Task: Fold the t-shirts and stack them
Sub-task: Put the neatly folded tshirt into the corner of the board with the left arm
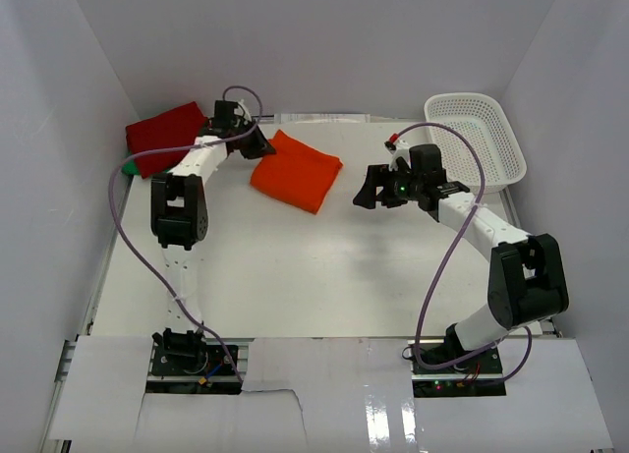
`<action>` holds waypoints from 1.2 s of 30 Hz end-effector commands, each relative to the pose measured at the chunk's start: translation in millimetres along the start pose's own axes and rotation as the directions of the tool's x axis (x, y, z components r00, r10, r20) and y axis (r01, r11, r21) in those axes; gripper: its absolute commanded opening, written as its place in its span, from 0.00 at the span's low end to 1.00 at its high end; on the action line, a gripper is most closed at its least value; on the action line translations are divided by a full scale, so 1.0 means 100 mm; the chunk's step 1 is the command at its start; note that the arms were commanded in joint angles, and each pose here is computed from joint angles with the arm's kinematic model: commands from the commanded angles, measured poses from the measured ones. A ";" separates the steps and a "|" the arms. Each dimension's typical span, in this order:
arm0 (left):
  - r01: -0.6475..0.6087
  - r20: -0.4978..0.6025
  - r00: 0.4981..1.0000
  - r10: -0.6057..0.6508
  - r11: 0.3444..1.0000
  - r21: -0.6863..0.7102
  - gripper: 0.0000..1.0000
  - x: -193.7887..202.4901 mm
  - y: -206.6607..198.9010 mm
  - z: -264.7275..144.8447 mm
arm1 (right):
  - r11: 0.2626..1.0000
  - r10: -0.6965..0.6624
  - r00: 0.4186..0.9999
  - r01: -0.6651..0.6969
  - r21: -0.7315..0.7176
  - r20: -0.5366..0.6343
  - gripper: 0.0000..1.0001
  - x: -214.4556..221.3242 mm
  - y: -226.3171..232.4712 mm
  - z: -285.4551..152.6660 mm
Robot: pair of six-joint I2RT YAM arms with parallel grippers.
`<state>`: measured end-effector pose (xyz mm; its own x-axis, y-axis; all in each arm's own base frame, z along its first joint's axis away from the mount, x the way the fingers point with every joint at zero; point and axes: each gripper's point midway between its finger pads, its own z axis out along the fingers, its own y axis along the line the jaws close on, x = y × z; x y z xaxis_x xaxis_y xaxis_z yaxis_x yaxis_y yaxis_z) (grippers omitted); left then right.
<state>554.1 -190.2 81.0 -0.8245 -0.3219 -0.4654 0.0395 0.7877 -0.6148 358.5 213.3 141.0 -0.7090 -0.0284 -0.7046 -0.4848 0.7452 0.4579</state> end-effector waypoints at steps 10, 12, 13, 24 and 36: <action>-0.041 0.507 0.862 0.019 0.999 0.031 0.00 -2.18 0.58 -1.67 | 0.998 -0.009 1.000 0.010 -0.064 0.017 0.86 0.04 0.18 -0.14; -0.028 0.542 0.841 -0.001 0.999 0.046 0.00 -2.38 0.75 -1.89 | 0.998 -0.008 1.000 0.009 -0.066 0.014 0.86 0.06 0.18 -0.14; -0.015 0.549 0.836 -0.015 0.999 0.050 0.00 -2.42 0.82 -1.95 | 0.998 -0.007 1.000 0.008 -0.069 0.012 0.86 0.07 0.19 -0.14; 0.101 0.611 0.788 -0.074 0.995 -0.011 0.00 -2.57 1.74 -2.07 | 0.995 -0.014 1.000 0.011 -0.095 -0.027 0.86 0.17 0.30 -0.09; 0.313 0.638 0.770 0.009 0.866 -0.389 0.32 -2.40 2.77 -2.04 | 0.993 -0.021 0.998 0.015 -0.114 -0.052 0.86 0.24 0.38 -0.13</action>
<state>656.8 181.2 106.7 -0.3608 -0.6315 -0.6863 -0.3305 0.7747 -0.5391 323.5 227.6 134.3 -0.7445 -0.0724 -0.6637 -0.5163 0.6927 0.5036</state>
